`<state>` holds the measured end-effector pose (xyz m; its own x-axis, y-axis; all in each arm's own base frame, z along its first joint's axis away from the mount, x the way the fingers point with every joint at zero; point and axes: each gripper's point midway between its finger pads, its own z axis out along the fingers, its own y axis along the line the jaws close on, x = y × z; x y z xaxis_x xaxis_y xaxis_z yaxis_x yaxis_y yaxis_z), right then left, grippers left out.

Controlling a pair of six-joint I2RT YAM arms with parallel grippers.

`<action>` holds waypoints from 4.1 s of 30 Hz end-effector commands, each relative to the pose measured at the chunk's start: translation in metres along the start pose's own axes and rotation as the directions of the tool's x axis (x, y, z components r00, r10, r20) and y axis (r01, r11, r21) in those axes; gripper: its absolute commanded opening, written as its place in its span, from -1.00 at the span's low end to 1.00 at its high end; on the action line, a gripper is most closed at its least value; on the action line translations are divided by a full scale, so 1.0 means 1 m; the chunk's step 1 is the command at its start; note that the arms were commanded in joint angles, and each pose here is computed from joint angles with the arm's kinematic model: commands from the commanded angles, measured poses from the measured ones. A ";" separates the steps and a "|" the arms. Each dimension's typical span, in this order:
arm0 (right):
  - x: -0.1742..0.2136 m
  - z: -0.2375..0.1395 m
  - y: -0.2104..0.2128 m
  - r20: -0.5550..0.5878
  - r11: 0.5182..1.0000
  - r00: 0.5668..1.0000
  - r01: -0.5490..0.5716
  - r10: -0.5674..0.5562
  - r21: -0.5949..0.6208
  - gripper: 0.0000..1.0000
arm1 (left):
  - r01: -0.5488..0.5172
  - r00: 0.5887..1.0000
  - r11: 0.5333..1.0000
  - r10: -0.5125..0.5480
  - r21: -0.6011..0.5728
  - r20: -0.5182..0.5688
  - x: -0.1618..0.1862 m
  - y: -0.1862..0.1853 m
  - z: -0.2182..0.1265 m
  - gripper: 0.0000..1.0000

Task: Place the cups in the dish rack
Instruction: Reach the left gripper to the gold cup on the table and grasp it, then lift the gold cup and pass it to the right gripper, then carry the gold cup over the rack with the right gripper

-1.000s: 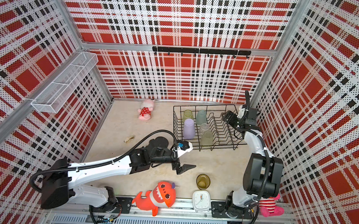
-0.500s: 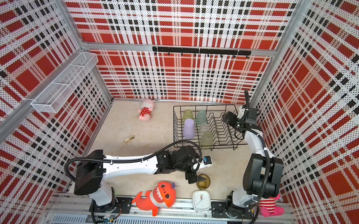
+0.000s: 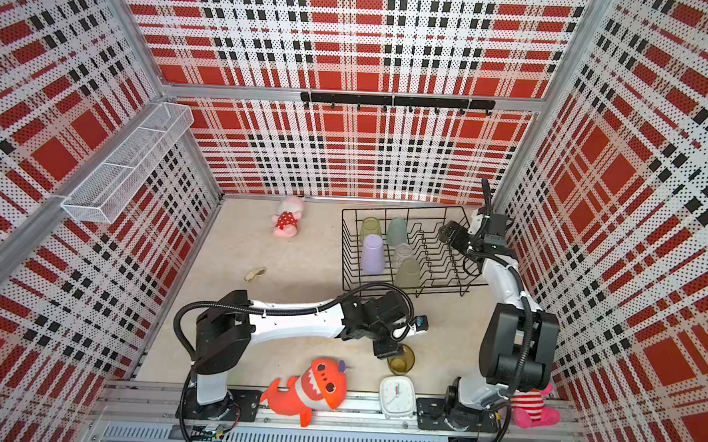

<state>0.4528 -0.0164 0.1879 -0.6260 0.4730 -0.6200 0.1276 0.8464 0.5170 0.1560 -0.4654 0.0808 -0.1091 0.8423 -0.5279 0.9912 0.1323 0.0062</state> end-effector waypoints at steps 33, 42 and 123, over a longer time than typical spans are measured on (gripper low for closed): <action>0.042 -0.051 0.082 -0.102 0.973 0.995 -0.013 -0.011 -0.231 1.00 | 0.358 0.559 0.933 -0.188 -0.031 0.808 -0.053 0.139 -0.252 -1.00; 0.082 -0.090 0.182 -0.250 0.864 0.954 0.017 -0.165 -0.504 1.00 | 0.392 0.333 0.912 -0.020 -0.119 0.943 -0.023 0.150 -0.308 -1.00; 0.156 -0.125 0.285 -0.340 0.658 0.882 -0.046 -0.326 -0.752 0.40 | 0.430 0.327 0.898 -0.057 -0.095 0.943 0.004 0.189 -0.286 0.24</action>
<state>0.2857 0.2738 0.3165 -0.8793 0.0505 -0.4736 -0.4421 0.2835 0.8510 0.3180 -0.2999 0.3147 -0.0760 -0.2391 -0.9680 0.8655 0.4663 -0.1831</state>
